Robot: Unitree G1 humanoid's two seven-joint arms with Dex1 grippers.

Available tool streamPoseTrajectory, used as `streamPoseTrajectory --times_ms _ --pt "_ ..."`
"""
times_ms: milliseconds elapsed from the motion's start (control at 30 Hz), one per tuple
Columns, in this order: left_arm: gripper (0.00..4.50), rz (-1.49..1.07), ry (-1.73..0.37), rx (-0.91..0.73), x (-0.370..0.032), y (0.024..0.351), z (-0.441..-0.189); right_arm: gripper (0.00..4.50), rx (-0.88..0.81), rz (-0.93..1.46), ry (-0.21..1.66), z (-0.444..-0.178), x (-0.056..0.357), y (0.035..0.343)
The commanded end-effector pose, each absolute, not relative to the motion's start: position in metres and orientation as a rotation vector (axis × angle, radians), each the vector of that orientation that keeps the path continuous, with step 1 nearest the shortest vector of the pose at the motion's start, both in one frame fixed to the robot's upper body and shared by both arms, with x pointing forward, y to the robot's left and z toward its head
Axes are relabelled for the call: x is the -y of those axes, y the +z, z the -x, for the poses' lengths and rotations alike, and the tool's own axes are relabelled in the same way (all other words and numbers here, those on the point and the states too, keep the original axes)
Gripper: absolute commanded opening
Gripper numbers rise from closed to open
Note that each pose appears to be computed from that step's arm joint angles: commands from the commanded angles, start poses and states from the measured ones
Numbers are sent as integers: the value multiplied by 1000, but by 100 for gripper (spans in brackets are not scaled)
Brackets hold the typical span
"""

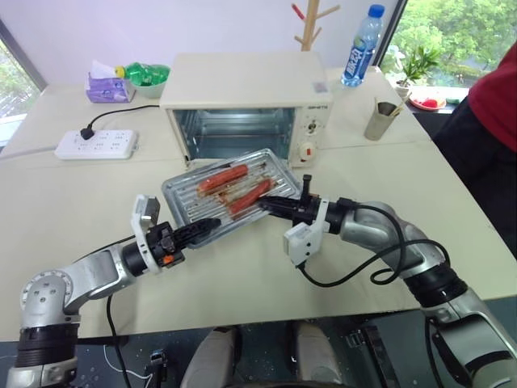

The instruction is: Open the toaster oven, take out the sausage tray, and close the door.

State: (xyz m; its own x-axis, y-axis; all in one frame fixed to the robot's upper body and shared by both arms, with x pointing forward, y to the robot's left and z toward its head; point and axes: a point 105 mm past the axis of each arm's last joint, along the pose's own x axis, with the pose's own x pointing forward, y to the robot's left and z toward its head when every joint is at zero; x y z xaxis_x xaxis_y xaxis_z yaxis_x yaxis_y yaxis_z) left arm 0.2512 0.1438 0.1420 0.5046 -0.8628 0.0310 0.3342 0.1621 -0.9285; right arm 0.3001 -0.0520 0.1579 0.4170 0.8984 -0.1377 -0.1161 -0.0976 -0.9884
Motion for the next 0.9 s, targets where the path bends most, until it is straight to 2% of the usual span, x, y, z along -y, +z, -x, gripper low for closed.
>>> streamPoseTrajectory --times_ms 33,67,167,333,500,700,900 --pt "6 1080 -959 -596 -141 146 -249 0 816 1401 957 -296 56 177" --pt "6 1083 -960 -598 -141 145 -249 0 808 1392 965 -295 57 177" --pt "0 1097 -958 -598 -142 144 -249 107 789 1369 986 -292 60 177" --pt "0 1133 -947 -575 -146 142 -247 363 730 1330 1032 -286 66 176" --pt "0 1153 -938 -558 -149 140 -244 363 736 1250 1082 -273 69 188" --pt "0 1210 -870 -472 -157 139 -240 363 491 957 1161 -264 95 195" --pt "0 1275 -722 -311 -176 139 -228 363 103 578 971 -303 145 183"
